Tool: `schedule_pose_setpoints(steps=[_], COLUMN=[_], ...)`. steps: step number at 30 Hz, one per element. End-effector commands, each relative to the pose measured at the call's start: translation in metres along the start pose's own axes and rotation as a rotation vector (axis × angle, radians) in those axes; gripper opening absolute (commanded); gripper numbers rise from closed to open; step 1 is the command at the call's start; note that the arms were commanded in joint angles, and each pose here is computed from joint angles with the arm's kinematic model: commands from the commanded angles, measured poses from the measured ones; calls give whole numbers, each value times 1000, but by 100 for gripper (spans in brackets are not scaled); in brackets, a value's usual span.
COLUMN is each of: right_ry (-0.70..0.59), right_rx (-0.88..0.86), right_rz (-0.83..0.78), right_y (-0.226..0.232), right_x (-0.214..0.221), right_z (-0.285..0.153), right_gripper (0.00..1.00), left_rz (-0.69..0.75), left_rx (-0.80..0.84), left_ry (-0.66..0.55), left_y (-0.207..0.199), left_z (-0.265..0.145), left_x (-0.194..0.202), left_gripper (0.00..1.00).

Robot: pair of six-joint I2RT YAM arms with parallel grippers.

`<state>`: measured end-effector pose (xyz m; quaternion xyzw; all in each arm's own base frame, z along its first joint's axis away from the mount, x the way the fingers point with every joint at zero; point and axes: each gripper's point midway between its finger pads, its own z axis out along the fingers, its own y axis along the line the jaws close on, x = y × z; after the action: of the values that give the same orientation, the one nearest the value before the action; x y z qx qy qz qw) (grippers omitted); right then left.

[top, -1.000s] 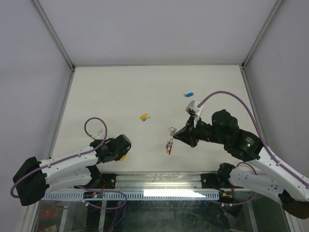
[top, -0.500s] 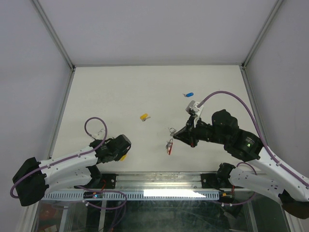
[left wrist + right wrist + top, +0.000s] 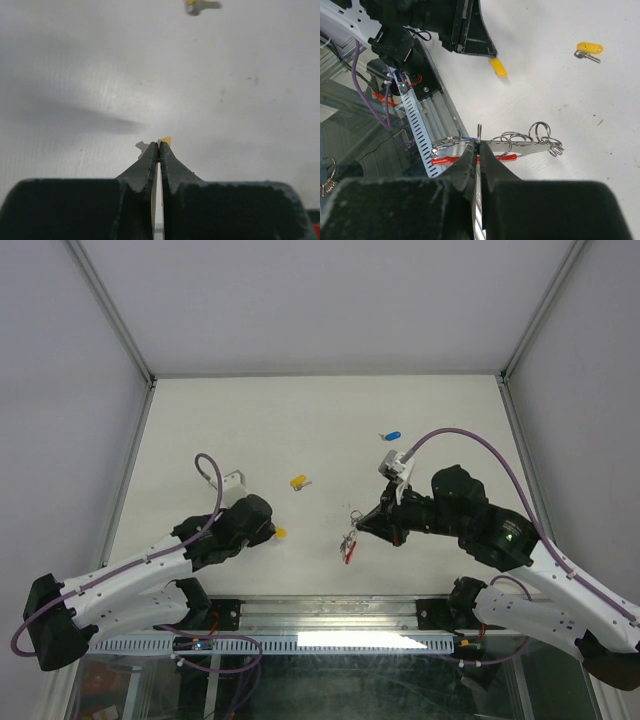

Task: Put the keys on the keyring
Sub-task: Pick up the key from the center of the board, then insert the key onto the keyring.

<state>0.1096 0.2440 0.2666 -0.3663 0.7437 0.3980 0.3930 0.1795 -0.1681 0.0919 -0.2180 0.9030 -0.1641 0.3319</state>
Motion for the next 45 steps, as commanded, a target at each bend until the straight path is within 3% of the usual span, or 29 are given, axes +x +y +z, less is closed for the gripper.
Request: schedule_pose_setpoints(steps=[1,9,19,33,45], right_ry=[-107,-144,-186,-368,-391], right_rx=[-62,-109,-222,-447,-689], right_rz=[-46,-57,-53,-110,-150], right_y=[16,25,45,89,123], right_x=[-32,-40,-53,-89,-97], right_z=[-7,-9,-7,-33,-40], right_gripper=[0,0,0,0,0], left_rz=[244,620,906,943,947], left_rx=[244,622,1061,1495,1725], left_ry=[-73,-203,-369,-598,-619], left_y=[-70,-136,-192,-212,-208], left_z=[-31,-87,-165,-260,-309], left_x=[-37,-60,-63,-64,-54], left_gripper=[0,0,0,0,0])
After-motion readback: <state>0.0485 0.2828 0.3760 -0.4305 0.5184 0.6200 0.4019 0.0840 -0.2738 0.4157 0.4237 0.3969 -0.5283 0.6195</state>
